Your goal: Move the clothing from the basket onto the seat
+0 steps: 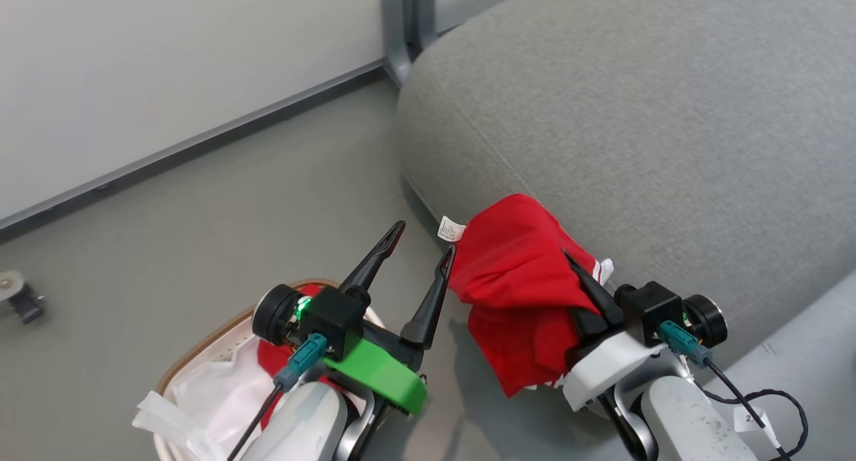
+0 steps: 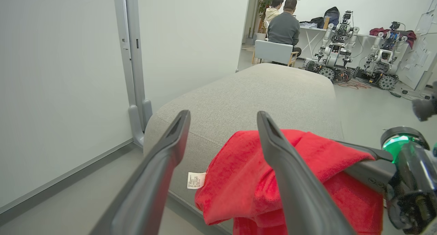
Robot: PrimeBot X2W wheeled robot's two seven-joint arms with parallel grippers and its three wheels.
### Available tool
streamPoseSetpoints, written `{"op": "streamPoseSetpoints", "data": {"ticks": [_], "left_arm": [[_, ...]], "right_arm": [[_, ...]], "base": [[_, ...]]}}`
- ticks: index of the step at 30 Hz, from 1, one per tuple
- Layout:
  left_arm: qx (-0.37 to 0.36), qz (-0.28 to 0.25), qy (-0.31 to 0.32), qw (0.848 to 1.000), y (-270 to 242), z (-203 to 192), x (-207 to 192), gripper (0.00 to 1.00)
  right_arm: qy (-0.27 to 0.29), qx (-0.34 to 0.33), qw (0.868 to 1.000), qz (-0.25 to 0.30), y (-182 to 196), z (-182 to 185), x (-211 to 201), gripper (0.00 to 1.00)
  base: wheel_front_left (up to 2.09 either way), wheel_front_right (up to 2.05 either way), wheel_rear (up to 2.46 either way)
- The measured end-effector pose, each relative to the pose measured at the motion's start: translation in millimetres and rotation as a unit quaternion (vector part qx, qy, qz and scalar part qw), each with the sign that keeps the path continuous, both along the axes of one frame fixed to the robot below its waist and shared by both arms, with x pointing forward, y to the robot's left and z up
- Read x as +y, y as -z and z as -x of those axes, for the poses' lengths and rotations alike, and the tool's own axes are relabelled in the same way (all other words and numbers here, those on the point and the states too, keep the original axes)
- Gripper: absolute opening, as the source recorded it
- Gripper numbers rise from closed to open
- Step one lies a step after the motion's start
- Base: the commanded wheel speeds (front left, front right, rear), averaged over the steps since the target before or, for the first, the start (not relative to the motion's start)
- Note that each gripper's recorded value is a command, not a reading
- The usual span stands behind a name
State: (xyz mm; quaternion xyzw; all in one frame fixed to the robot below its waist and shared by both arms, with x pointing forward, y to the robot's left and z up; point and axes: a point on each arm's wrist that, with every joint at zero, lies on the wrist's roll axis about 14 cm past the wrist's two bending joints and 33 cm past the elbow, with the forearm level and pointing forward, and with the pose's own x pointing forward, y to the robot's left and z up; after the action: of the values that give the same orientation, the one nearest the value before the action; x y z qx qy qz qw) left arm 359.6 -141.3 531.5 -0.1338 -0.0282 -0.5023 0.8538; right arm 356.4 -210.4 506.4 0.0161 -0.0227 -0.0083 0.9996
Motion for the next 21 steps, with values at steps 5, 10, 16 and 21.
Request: {"op": "streamPoseSetpoints", "data": {"ticks": [5, 10, 16, 21], "left_arm": [[0.007, 0.000, 0.026, 1.000, 9, 2, -13, 1.00], [0.015, -0.010, 0.036, 0.999, 26, -5, -10, 1.00], [0.035, -0.028, 0.031, 0.998, 56, -20, 5, 1.00], [0.046, -0.036, 0.016, 0.998, 75, -39, 21, 1.00]], "right_arm": [[0.040, 0.007, 0.999, 0.031, 0, 5, -29, 0.00], [0.065, -0.012, 0.994, 0.087, -23, -18, -56, 0.00], [0.097, -0.040, 0.981, 0.164, -60, -61, -92, 0.00], [0.125, -0.048, 0.961, 0.241, -87, -92, -131, 0.00]], "base": [[0.00, 0.00, 0.00], [0.00, 0.00, 0.00], [0.00, 0.00, 0.00], [0.00, 0.00, 0.00]]}}
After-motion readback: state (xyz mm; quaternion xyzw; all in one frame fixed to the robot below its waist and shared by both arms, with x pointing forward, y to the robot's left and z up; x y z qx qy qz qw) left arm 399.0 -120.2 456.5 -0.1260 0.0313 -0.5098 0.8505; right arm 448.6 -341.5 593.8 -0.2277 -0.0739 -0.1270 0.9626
